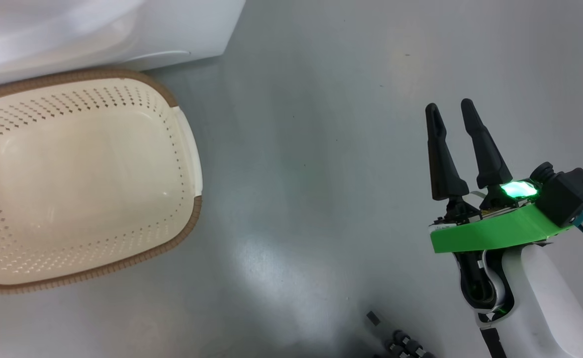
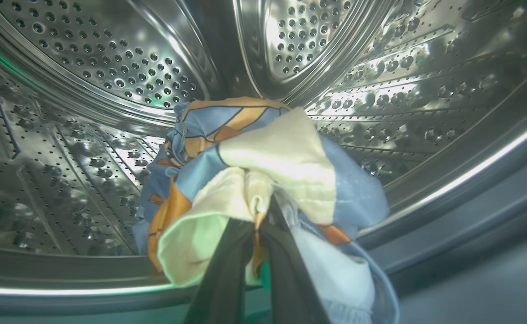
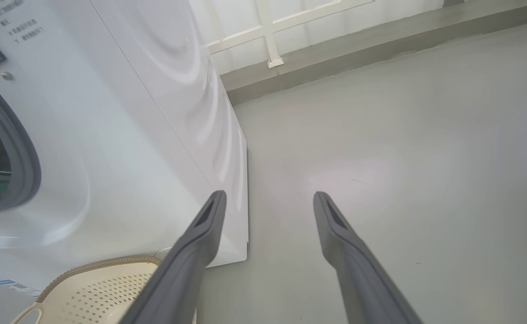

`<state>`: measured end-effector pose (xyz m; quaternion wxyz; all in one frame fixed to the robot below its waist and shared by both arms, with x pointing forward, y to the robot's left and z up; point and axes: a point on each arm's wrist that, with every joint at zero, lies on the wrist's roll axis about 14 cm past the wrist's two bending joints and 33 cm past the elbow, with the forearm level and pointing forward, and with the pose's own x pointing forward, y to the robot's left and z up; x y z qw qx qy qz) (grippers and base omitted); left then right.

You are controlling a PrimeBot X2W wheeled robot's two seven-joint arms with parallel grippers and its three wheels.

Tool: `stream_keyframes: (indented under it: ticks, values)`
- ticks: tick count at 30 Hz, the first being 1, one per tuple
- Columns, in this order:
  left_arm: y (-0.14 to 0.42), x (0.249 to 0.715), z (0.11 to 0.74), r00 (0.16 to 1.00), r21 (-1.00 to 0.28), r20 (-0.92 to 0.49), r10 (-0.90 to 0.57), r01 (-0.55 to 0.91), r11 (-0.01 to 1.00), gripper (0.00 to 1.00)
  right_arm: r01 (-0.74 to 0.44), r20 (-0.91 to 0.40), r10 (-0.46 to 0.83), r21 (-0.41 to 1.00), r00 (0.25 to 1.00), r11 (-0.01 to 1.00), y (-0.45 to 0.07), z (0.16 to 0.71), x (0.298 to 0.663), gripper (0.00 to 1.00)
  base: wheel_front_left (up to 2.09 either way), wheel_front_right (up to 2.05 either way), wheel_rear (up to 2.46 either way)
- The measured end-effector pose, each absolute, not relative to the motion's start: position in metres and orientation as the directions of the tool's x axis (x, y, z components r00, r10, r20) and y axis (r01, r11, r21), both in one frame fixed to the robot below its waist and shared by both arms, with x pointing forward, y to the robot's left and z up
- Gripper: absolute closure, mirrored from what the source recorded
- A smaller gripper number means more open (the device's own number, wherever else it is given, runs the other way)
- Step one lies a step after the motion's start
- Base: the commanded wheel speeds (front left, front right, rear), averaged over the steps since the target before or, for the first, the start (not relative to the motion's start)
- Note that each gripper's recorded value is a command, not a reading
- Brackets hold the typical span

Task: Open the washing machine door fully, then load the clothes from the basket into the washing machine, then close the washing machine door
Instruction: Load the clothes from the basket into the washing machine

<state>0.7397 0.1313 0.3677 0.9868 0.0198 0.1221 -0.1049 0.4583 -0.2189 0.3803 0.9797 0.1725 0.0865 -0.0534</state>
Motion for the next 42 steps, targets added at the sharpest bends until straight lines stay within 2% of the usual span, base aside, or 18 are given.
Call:
stream_keyframes:
  ticks: [1,17,26,42]
  values:
    - [0.133,0.739,0.369,0.948,0.014,-0.248,-0.199,0.209,0.978,0.0,0.134,-0.185,-0.075,0.33,0.98,0.935,-0.219,0.382,0.458,0.0,0.0,0.0,0.0]
    - [0.128,0.703,0.409,0.964,-0.143,-0.171,-0.206,0.183,0.973,0.0,0.071,-0.105,-0.038,0.337,0.994,0.939,-0.205,0.413,0.463,0.0,0.0,0.0,0.0]
    - [0.125,0.649,0.435,0.972,-0.215,-0.104,-0.213,0.187,0.959,0.0,0.047,-0.083,-0.021,0.327,0.996,0.944,-0.199,0.431,0.446,0.0,0.0,0.0,0.0]
    - [0.168,0.548,0.48,0.994,-0.198,-0.016,-0.105,0.1,0.975,0.0,-0.026,-0.023,0.035,0.305,0.999,0.952,-0.192,0.465,0.411,0.0,0.0,0.0,0.0]
